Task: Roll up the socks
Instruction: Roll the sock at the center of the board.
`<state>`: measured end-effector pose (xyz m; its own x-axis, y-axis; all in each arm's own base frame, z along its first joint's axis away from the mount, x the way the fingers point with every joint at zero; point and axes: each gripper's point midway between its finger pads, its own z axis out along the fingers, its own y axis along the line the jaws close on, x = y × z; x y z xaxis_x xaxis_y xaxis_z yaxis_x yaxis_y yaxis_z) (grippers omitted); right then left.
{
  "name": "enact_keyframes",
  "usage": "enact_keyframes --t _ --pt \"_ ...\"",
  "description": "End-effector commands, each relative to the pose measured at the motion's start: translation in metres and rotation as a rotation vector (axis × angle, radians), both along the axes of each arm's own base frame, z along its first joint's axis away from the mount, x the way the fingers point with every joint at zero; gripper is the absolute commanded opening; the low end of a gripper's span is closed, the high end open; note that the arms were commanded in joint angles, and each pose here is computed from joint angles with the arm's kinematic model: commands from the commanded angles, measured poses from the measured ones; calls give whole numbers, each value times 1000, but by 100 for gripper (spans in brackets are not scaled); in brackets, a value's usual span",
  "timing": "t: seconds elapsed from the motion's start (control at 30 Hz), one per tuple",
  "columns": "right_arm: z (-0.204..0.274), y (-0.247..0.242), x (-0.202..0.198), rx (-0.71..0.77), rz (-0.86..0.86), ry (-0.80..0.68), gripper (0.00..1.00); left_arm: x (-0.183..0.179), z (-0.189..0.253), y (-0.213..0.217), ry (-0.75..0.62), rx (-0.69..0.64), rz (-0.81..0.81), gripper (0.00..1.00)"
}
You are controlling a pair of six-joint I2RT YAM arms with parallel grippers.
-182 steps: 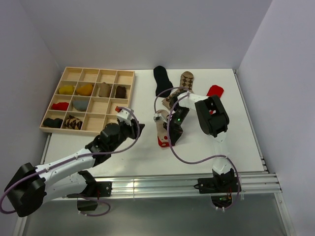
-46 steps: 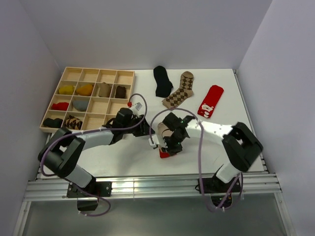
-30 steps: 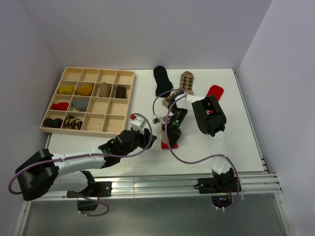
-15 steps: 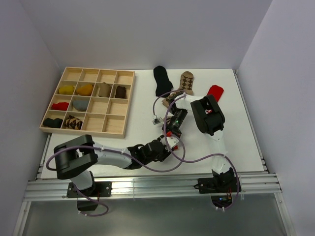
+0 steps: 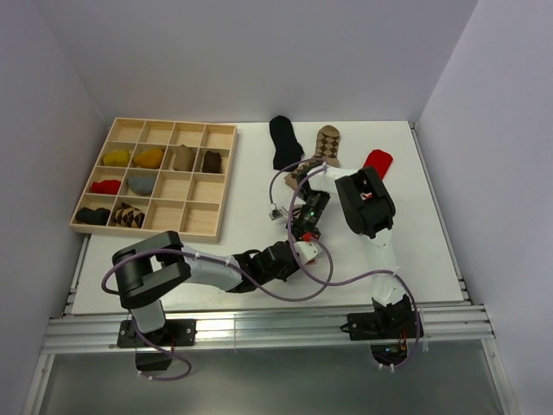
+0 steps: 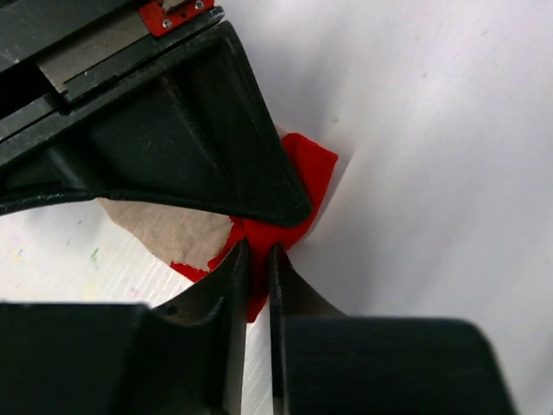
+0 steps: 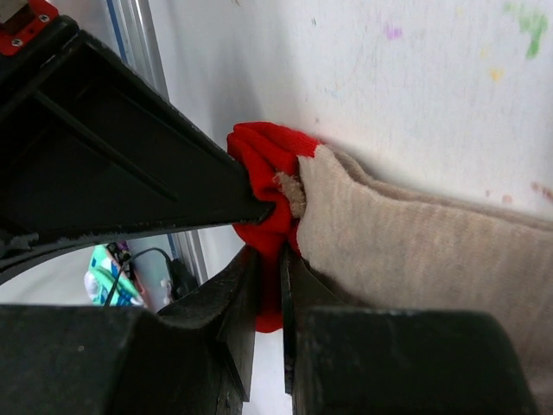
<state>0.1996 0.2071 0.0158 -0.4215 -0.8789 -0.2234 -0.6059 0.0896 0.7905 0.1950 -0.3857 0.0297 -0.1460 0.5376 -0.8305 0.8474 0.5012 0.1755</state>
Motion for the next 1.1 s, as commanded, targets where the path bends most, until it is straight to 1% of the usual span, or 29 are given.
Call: enact_keyframes --t 0.0,0.1,0.13,0.17,0.2,0.23,0.27,0.3,0.33,0.37,0.4,0.43,0.47,0.53,0.6,0.63,0.77,0.83,0.9,0.93,0.97,1.0,1.03,1.07 --pt "-7 -11 1 -32 43 -23 18 -18 -20 -12 119 29 -93 11" --pt "-5 -11 4 -22 37 -39 21 -27 -31 -11 178 64 -131 5" --pt "-5 -12 5 -26 32 -44 22 -29 -30 -15 200 58 -140 4" --pt "-5 -12 7 -27 29 -58 23 -35 -34 -13 258 64 -129 1" --pt "-8 -11 12 -24 20 -89 26 -38 -36 -14 293 62 -136 0" --pt "-8 -9 16 -41 -13 -104 32 -39 -34 -15 341 47 -149 0" --pt "-2 -9 22 -27 -30 -155 35 -43 -36 -13 392 45 -143 0" --pt "-6 -10 30 -14 -54 -203 38 -43 -34 -11 418 39 -139 0" --pt "-4 -11 34 -25 -82 -232 42 -40 -32 -10 443 32 -126 0" --pt "8 -10 43 -4 -108 -297 44 -46 -30 -11 493 17 -135 0" --pt "6 -12 53 12 -147 -356 45 -48 -32 -6 527 32 -113 0" --pt "12 -12 59 16 -196 -380 49 -44 -29 -6 552 28 -91 0" --pt "26 -12 68 43 -232 -437 50 -50 -29 -4 607 31 -90 0" --pt "35 -21 86 50 -334 -491 52 -49 -30 6 655 66 -29 0" --pt "50 -27 106 73 -414 -576 52 -53 -27 16 704 102 21 0" --pt "55 -39 116 54 -496 -582 52 -52 -24 16 722 97 42 0" --pt "82 -70 139 62 -633 -697 52 -59 -2 20 920 -15 78 0" --pt "82 -80 136 74 -647 -739 53 -54 3 26 1015 -53 106 0" --pt "81 -93 133 59 -645 -817 54 -49 13 23 1094 -97 118 0" --pt "80 -95 131 54 -642 -841 54 -47 15 23 1118 -101 137 0" --pt "85 -96 130 63 -635 -887 54 -49 11 24 1183 -84 178 0" --pt "77 -99 124 60 -609 -910 54 -42 17 20 1211 -103 187 0" --pt "83 -101 122 65 -602 -957 55 -46 23 16 1289 -117 186 0" --pt "75 -100 113 60 -583 -960 55 -46 14 18 1336 -94 221 0"
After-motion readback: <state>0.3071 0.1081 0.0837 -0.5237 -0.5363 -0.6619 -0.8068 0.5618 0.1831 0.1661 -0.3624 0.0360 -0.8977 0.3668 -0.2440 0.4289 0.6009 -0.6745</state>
